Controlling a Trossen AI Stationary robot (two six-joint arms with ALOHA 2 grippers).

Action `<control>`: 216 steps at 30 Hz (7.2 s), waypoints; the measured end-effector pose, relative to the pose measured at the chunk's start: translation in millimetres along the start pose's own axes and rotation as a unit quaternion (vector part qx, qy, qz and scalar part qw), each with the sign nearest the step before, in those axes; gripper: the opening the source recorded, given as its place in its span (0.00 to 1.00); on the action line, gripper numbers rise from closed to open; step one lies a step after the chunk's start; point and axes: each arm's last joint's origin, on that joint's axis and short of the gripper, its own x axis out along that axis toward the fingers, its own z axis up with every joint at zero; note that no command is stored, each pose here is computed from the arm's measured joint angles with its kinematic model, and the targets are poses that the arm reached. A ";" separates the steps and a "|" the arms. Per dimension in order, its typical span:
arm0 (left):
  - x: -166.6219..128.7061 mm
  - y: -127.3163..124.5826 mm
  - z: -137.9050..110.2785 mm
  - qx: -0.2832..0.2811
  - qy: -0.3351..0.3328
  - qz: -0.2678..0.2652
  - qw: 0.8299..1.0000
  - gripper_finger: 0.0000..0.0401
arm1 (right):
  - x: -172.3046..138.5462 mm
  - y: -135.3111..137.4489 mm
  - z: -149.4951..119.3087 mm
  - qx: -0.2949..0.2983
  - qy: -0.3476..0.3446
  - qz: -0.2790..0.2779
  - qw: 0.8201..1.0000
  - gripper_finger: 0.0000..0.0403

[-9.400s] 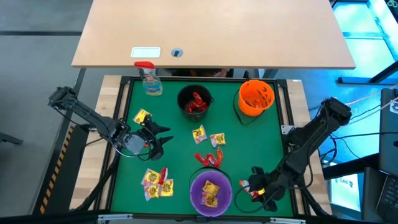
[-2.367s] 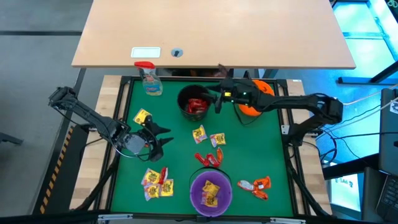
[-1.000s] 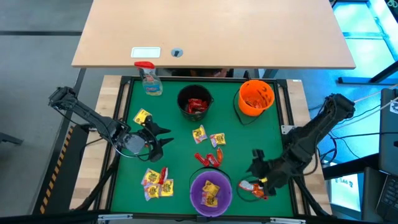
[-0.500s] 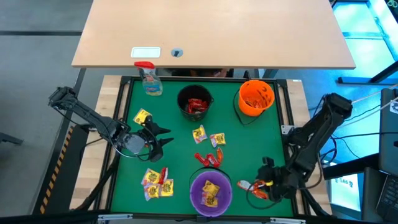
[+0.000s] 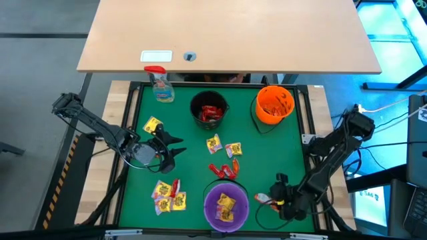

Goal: Sort candy
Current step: Put the orange chocolate into the orange bucket, then put the yellow candy into the violet bucket

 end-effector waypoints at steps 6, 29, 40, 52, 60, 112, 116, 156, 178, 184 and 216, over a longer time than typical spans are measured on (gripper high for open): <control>0.0 -0.1 -0.1 -0.009 0.001 -0.002 1.000 0.41 | 12.6 2.9 -3.3 0.000 0.001 -0.006 1.000 0.51; 0.1 -0.1 0.0 -0.012 0.001 -0.002 1.000 0.41 | 18.5 -1.6 -9.6 -0.001 0.035 -0.031 0.999 0.04; 0.1 -0.2 0.1 -0.012 0.000 -0.002 1.000 0.41 | -28.8 -22.7 4.3 0.031 -0.058 -0.089 0.994 0.09; 0.0 -1.2 1.9 -0.020 -0.007 -0.007 1.000 0.41 | -109.5 -97.1 22.4 0.138 -0.327 -0.254 0.900 0.06; 0.0 -1.2 1.8 -0.020 -0.006 -0.006 1.000 0.41 | -127.9 -146.3 40.9 0.216 -0.327 -0.354 0.849 0.07; 0.0 -0.9 1.7 -0.007 -0.008 -0.002 1.000 0.41 | -173.4 -262.3 122.3 0.266 -0.211 -0.201 0.919 0.49; 0.0 -0.9 1.5 0.005 -0.006 -0.004 1.000 0.41 | -194.1 -238.7 131.5 0.224 -0.256 -0.172 0.924 0.46; 23.4 115.9 -17.1 -0.103 0.305 0.242 0.915 0.41 | -99.5 -67.3 126.9 -0.004 -0.264 -0.126 0.956 0.41; 58.0 182.5 -35.8 -0.168 0.468 0.319 0.807 0.41 | -100.4 -66.6 128.5 0.001 -0.273 -0.123 0.954 0.41; 79.4 186.5 -45.9 -0.155 0.503 0.279 0.803 0.41 | -100.4 -66.6 128.5 0.001 -0.273 -0.123 0.954 0.41; 111.0 207.6 -77.7 -0.177 0.575 0.231 0.765 0.05 | -100.3 -64.4 129.2 0.028 -0.271 -0.088 0.958 0.41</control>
